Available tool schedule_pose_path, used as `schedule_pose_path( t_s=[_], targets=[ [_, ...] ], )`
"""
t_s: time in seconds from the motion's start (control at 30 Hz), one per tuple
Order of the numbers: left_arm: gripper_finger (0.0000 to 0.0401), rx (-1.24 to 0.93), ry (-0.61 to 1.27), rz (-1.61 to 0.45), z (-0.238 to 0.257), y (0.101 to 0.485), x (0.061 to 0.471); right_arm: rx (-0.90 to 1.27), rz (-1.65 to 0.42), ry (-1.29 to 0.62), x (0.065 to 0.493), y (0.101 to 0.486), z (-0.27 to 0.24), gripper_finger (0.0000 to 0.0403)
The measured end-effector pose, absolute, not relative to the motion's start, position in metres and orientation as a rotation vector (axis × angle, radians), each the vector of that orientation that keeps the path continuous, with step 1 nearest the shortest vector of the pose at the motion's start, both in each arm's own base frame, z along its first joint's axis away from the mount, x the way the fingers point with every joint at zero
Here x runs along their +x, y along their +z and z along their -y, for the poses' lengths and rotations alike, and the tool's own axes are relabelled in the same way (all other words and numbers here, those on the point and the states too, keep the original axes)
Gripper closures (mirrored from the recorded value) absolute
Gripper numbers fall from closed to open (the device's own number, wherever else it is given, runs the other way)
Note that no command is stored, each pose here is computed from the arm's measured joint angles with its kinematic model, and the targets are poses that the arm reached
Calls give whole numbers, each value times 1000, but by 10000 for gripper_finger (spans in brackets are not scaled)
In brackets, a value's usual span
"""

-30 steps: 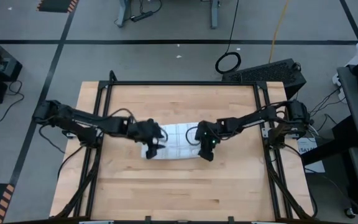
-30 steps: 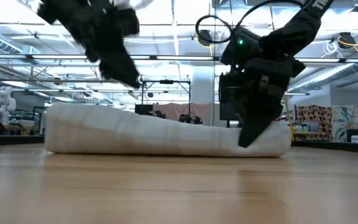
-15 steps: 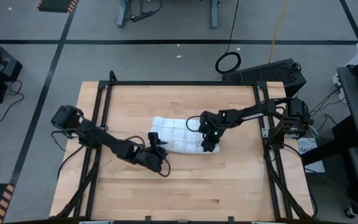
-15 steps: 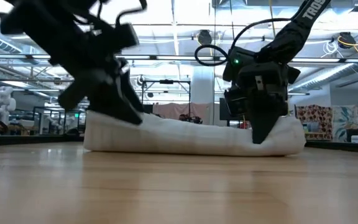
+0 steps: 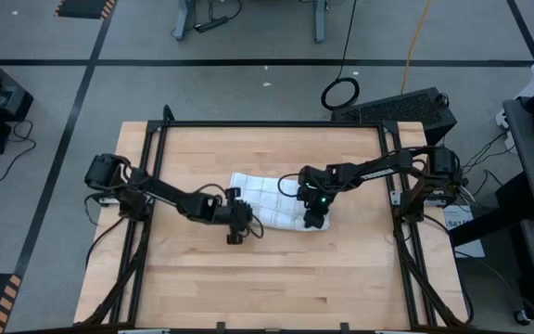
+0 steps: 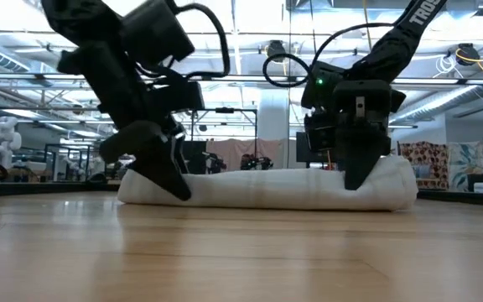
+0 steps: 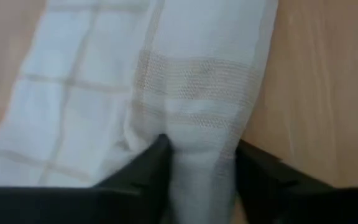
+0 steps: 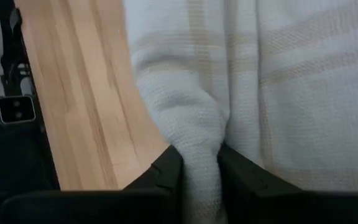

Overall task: Roll towel
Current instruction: Roll the white towel

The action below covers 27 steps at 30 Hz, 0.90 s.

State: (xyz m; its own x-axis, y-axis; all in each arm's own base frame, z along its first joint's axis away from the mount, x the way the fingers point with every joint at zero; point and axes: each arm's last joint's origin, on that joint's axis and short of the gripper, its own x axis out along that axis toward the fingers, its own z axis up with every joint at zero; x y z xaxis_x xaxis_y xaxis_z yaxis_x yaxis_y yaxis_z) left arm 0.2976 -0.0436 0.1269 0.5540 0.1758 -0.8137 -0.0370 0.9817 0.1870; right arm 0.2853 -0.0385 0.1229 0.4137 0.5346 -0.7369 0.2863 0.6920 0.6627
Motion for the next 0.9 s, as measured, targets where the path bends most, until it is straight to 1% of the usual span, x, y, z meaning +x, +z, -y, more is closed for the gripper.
schedule_pose_path(
  t_s=[0.13,0.17,0.23,0.33,0.43,0.53,0.73,0.9],
  targets=[
    [356,103,81,-998,37,127,298,771,-1131,200,284,133,38,306],
    [374,99,72,-999,36,128,298,739,-1118,202,282,138,38,295],
    [377,82,69,-1001,34,128,298,655,-1092,208,280,149,35,273],
    [365,13,35,-1004,31,129,298,464,-1076,177,272,166,22,244],
    [369,-112,-40,-1007,28,133,297,237,-1074,105,266,177,3,221],
    [378,-232,-74,-1013,20,138,295,122,-1030,87,267,183,-21,202],
    [378,-385,-150,-1036,1,140,293,-58,-943,77,274,175,-67,172],
    [378,-471,-169,-1083,-14,137,287,-161,-927,-37,279,162,-77,164]
  ],
)
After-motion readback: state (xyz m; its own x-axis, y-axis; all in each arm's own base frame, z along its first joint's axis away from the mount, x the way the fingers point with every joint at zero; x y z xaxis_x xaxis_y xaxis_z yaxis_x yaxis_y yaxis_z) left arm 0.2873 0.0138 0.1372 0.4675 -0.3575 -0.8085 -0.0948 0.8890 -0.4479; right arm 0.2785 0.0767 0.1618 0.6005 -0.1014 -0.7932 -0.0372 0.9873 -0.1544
